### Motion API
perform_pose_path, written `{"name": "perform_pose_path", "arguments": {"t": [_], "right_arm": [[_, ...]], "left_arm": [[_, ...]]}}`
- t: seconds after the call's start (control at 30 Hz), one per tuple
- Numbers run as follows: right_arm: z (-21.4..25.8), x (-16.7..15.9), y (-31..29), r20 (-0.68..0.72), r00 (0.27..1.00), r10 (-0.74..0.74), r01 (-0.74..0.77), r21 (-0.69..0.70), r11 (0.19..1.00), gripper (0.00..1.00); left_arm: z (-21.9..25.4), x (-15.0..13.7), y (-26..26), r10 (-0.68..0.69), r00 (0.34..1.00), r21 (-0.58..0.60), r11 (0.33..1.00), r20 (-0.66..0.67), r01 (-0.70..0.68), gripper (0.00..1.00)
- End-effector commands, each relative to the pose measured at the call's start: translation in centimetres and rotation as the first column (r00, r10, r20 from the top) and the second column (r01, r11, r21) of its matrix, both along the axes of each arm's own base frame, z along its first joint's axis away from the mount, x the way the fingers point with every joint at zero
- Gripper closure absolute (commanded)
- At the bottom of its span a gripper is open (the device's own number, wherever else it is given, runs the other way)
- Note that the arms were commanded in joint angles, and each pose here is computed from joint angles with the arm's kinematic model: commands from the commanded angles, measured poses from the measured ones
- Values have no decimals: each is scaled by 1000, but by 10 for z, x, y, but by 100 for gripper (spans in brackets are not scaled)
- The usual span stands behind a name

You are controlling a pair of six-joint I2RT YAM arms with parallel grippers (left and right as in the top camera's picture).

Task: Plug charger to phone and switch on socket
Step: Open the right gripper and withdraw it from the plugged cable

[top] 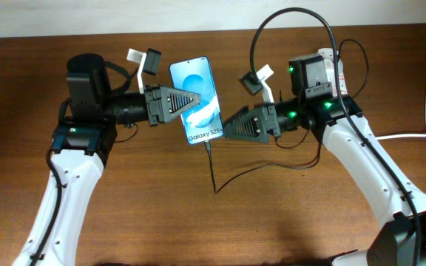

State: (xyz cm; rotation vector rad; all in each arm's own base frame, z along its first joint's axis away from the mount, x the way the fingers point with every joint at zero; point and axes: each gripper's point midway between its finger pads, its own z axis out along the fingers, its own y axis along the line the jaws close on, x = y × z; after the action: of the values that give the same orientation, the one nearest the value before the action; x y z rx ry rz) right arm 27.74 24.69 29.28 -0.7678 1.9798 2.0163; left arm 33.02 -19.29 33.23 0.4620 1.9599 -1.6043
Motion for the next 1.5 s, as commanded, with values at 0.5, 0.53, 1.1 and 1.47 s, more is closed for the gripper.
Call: {"name": "perform_pose_path", "arguments": {"t": [0.5,0.53,1.1,1.47], "right_arm": [[-22,-31,40,188,979,79,-56,-123,991,68],[-21,-30,40,186,980,76,-54,-121,991,73],[-14,-17,36,87,996,25,-14,-122,992,95],[-1,-14,39,72,997,30,-24,-80,996,95]], "left_arm": [[-3,22,24,163,961,-13,985,-223,-170,100],[-3,22,24,163,961,-13,985,-223,-170,100],[-3,23,24,166,961,-12,985,-222,-173,100],[-14,7,21,107,960,1,994,-258,-110,100]]}}
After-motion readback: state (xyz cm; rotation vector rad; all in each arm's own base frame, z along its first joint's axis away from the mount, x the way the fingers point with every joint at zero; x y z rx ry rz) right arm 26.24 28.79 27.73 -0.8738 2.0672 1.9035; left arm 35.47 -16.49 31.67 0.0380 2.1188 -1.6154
